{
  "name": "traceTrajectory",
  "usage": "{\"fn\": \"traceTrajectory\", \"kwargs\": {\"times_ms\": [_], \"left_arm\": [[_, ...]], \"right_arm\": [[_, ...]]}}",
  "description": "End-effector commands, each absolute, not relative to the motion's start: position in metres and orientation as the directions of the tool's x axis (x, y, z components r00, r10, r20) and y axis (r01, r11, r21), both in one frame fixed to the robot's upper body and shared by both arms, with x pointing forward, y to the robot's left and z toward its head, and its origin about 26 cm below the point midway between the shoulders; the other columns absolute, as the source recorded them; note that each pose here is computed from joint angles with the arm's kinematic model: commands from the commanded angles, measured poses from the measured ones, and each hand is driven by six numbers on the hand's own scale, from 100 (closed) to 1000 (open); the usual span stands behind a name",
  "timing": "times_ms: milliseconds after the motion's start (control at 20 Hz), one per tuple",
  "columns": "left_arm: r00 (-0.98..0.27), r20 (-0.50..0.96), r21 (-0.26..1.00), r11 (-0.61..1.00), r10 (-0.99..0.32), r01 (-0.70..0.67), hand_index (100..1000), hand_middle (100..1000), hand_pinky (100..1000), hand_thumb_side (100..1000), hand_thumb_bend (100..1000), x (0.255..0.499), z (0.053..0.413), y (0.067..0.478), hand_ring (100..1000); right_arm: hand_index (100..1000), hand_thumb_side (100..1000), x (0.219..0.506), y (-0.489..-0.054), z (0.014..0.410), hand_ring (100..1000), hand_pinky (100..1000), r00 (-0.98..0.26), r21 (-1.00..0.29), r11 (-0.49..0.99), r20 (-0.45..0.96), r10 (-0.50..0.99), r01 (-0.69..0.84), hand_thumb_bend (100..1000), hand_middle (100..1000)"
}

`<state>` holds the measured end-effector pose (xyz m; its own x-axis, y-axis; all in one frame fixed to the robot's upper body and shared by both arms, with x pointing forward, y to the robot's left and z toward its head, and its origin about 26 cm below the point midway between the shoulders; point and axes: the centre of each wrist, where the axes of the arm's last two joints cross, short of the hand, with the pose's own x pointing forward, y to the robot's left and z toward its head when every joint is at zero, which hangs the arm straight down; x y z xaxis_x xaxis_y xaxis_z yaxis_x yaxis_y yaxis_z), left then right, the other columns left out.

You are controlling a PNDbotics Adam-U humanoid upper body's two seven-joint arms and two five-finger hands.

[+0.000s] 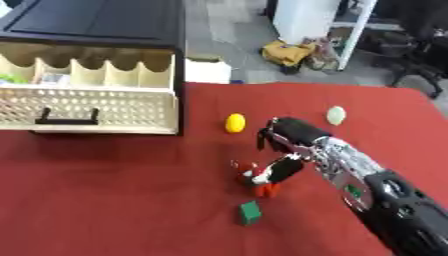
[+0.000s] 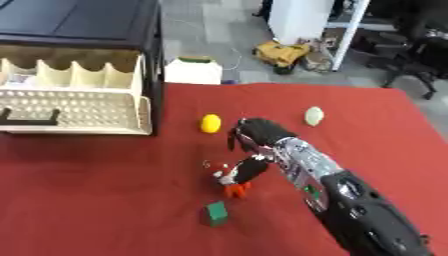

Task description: Pick up objects from table and place into drawer.

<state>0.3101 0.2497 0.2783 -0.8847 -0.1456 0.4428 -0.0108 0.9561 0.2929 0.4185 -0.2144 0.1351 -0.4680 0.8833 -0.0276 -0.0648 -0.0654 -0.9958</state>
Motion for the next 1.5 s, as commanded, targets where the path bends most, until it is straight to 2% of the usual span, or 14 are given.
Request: {"fn": "traceTrajectory", "kwargs": {"times_ms": [50, 350, 550, 1100, 1500], "left_arm": [[-0.894, 0.423, 0.293, 0.956, -0.147, -0.018, 828, 537, 523, 1000, 115, 0.3073, 0.2849, 0.251, 511], [-0.894, 0.424, 0.292, 0.956, -0.144, -0.015, 828, 536, 522, 1000, 114, 0.3074, 0.2851, 0.2506, 510], [-0.894, 0.425, 0.294, 0.956, -0.142, -0.012, 827, 536, 522, 1000, 114, 0.3074, 0.2851, 0.25, 510], [-0.893, 0.426, 0.291, 0.956, -0.142, -0.013, 824, 534, 520, 1000, 113, 0.3074, 0.2853, 0.2502, 510], [-0.894, 0.425, 0.285, 0.958, -0.139, -0.013, 824, 534, 520, 1000, 113, 0.3075, 0.2861, 0.2501, 510]], "right_arm": [[614, 612, 0.4214, -0.2196, 0.1391, 617, 603, -0.458, -0.996, -0.077, -0.048, 0.887, -0.044, 757, 341], [611, 587, 0.4216, -0.2169, 0.1357, 610, 597, -0.472, -0.996, -0.073, -0.037, 0.881, -0.06, 764, 336], [597, 571, 0.4212, -0.2153, 0.1352, 593, 580, -0.476, -0.996, -0.065, -0.031, 0.879, -0.054, 737, 322], [582, 531, 0.4187, -0.2143, 0.1347, 563, 553, -0.493, -0.998, -0.045, -0.018, 0.87, -0.042, 490, 318], [568, 470, 0.4165, -0.2132, 0.1347, 542, 531, -0.514, -0.996, -0.039, 0.006, 0.858, -0.076, 316, 323]]}}
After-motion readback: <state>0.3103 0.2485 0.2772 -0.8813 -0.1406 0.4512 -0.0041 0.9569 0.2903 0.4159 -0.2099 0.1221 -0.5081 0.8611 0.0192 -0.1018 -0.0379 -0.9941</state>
